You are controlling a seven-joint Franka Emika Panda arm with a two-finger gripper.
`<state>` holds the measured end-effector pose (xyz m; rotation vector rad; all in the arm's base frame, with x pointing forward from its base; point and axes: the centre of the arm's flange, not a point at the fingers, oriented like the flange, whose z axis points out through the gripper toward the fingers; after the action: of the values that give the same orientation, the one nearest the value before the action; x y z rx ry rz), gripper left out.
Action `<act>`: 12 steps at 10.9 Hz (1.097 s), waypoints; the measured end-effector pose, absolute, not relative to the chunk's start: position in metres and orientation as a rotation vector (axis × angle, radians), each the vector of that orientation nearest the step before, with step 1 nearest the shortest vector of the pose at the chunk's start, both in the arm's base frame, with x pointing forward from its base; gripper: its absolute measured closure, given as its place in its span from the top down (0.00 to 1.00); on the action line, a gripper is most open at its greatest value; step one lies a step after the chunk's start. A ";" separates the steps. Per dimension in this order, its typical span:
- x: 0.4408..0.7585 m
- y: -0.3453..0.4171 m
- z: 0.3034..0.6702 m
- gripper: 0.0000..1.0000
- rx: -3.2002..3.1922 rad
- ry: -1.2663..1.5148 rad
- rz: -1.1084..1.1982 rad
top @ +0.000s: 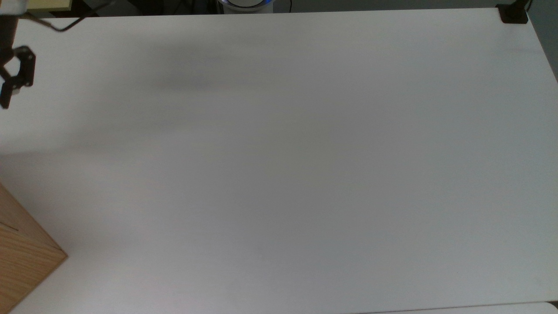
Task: Open the drawer by sliding it
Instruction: 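Lower the gripper onto the black bar handle and close on it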
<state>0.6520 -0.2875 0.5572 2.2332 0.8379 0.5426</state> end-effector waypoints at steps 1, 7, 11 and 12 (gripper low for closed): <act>0.657 -0.298 0.542 0.97 2.180 0.848 0.559; 0.664 -0.314 0.513 0.64 1.976 1.020 0.525; 0.670 -0.331 0.479 0.59 1.941 1.020 0.526; 0.671 -0.332 0.481 0.56 1.935 1.018 0.528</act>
<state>0.6705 -0.3317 0.4808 1.9350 1.0178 0.5278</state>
